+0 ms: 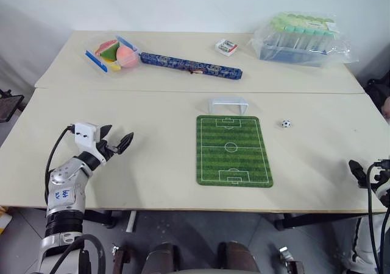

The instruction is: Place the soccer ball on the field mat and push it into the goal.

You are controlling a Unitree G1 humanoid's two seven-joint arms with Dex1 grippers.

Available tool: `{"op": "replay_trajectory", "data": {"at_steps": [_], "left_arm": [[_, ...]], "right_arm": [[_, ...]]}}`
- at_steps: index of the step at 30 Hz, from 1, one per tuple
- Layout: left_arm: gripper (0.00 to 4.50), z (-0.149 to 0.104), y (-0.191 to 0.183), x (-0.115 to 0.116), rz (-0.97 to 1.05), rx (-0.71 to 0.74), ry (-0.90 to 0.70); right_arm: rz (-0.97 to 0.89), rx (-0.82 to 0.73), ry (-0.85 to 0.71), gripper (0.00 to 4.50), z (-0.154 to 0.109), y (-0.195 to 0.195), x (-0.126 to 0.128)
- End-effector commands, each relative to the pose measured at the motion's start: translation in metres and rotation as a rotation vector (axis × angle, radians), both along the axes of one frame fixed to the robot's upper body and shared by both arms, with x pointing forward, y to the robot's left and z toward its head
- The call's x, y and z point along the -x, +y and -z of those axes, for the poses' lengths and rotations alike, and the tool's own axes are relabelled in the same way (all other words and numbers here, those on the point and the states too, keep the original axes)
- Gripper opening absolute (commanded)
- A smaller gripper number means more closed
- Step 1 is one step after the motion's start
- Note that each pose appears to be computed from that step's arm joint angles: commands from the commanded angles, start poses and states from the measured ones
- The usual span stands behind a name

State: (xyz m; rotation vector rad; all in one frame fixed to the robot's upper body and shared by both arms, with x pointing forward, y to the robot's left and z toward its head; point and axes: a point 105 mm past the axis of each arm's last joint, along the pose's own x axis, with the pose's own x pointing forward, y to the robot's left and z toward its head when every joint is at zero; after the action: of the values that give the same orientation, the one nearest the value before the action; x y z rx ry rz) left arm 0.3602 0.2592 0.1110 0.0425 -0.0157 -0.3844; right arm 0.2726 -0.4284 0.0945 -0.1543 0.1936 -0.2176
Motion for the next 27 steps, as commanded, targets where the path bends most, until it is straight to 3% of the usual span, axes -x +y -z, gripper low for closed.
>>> {"op": "replay_trajectory", "data": {"at_steps": [1,8,12,18,22,27], "left_arm": [[4.50,-0.008,-0.001,0.000,0.022,-0.043,-0.022],[4.50,-0.019,-0.007,0.000,0.049,-0.016,-0.039],[4.50,-0.027,-0.027,0.006,0.191,-0.068,-0.074],[4.50,-0.037,-0.038,0.006,0.268,-0.070,-0.122],[4.50,-0.039,-0.071,0.027,0.534,-0.068,-0.147],[4.50,-0.041,-0.089,0.059,0.811,0.000,-0.158]], "right_arm": [[-0.018,0.025,-0.046,4.48,-0.016,0.000,-0.001],[-0.087,0.028,-0.080,4.48,-0.042,0.013,-0.018],[-0.202,0.011,-0.118,4.48,-0.071,0.045,-0.050],[-0.321,0.019,-0.081,4.48,-0.081,0.079,-0.085],[-0.410,0.007,-0.051,4.48,-0.080,0.107,-0.118],[-0.518,0.003,0.016,4.48,-0.064,0.135,-0.140]]}}
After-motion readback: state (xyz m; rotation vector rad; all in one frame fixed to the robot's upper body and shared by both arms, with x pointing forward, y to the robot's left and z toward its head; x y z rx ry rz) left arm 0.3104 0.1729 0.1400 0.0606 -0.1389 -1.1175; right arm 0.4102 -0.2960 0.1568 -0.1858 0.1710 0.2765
